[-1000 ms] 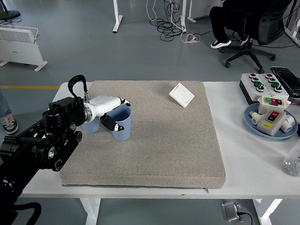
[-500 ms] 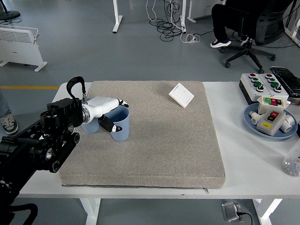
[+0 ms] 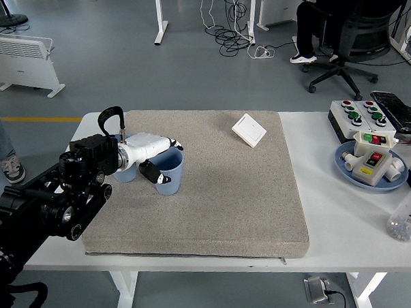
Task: Push cup pick cup insert cup
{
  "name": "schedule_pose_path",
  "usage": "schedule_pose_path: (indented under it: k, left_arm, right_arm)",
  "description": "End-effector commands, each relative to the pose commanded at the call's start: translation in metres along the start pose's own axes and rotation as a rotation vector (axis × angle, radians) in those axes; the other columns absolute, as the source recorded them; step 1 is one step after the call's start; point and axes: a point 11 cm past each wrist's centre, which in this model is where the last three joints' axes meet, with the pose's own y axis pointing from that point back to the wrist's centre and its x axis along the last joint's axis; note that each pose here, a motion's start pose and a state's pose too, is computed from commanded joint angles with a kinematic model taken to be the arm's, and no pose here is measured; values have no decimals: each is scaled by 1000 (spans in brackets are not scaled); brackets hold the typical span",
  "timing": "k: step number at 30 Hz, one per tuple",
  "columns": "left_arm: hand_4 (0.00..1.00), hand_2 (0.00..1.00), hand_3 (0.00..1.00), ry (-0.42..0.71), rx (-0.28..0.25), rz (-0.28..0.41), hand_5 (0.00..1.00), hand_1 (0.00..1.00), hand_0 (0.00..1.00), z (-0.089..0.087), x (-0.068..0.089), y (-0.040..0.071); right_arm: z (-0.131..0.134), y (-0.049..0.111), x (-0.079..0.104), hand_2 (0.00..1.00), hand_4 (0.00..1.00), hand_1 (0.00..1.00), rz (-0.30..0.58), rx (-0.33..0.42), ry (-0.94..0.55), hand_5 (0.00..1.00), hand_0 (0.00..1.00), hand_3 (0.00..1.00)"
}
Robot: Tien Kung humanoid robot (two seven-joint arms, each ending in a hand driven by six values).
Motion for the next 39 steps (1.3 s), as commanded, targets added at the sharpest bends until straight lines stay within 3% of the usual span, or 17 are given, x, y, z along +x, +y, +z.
schedule_pose_path:
  k: [9, 18, 20, 26, 30, 34, 39]
  left_arm:
    - [333, 411, 439, -61, -10, 14, 2, 421, 500, 11, 25, 12]
    - [338, 408, 432, -25, -10, 70, 2, 420, 508, 9, 82, 44]
    - [338, 408, 432, -13, 4, 85, 2, 420, 508, 2, 94, 51]
    - [344, 407, 427, 41, 109, 128, 2, 422, 510, -41, 124, 74]
    - [346, 407, 428, 69, 187, 130, 2, 422, 516, -71, 129, 83]
    - [344, 412, 432, 72, 225, 123, 2, 427, 521, -83, 126, 84]
    - [348, 410, 434, 87, 234, 114, 2, 430, 525, -89, 121, 82]
  right_arm:
    - [5, -1, 2, 685, 107, 665, 3, -8, -5, 471, 761, 566]
    - [6, -1, 3, 685, 107, 665, 4, -10, -14, 471, 762, 566]
    - [6, -1, 3, 685, 107, 665, 5, -9, -14, 471, 762, 566]
    - [5, -1, 5, 685, 107, 665, 7, -7, -17, 471, 761, 566]
    - [5, -1, 6, 684, 107, 665, 8, -7, -19, 471, 761, 566]
    - [5, -1, 6, 684, 107, 665, 9, -8, -17, 472, 761, 566]
    - [5, -1, 5, 686, 107, 665, 9, -9, -13, 473, 761, 566]
